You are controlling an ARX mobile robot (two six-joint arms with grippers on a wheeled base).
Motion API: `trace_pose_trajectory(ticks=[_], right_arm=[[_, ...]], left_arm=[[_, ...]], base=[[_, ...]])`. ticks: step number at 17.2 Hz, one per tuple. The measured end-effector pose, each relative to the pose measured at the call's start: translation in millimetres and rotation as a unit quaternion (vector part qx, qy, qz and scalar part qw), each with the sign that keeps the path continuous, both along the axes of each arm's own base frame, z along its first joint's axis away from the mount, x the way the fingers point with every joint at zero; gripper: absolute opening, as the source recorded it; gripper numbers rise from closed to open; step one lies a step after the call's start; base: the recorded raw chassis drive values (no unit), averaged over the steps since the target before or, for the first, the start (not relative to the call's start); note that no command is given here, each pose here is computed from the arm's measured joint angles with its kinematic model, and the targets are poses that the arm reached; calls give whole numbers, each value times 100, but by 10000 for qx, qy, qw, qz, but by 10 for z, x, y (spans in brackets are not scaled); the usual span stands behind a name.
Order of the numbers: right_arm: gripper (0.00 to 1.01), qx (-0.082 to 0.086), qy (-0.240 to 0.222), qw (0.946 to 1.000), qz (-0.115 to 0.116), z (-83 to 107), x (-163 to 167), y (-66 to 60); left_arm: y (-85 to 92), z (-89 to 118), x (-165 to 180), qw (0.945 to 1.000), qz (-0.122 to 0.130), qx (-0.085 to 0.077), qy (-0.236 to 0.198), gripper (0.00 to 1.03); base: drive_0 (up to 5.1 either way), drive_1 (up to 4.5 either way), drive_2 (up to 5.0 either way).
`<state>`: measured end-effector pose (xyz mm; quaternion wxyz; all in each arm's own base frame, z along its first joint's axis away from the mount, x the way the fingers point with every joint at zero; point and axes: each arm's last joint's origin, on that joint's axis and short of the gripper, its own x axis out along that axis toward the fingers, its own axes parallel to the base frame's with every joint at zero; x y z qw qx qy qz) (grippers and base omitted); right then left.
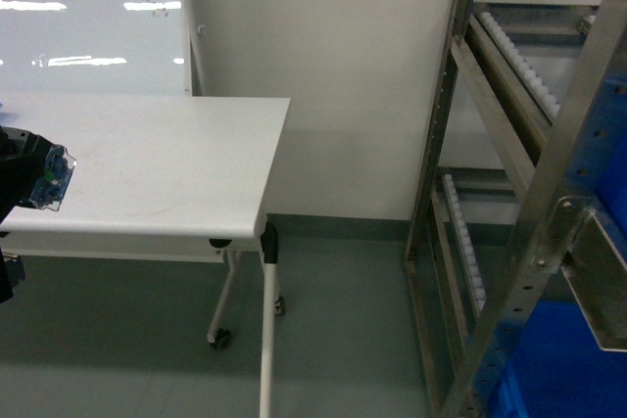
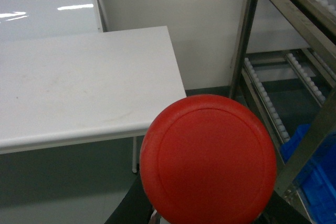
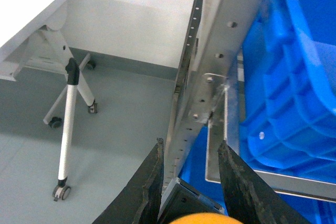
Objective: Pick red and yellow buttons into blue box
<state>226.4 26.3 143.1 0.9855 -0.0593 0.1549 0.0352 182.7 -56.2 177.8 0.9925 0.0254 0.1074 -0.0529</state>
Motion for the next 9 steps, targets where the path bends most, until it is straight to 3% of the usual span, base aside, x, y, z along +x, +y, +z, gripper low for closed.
trace_pose_trajectory(ticks=[9], right_arm=[[29,-3,0,10000,-3,-1,-1,0]], left_arm=[[-2,1,0,10000,-6,-2,-5,22]], base=[[495,-245,-245]])
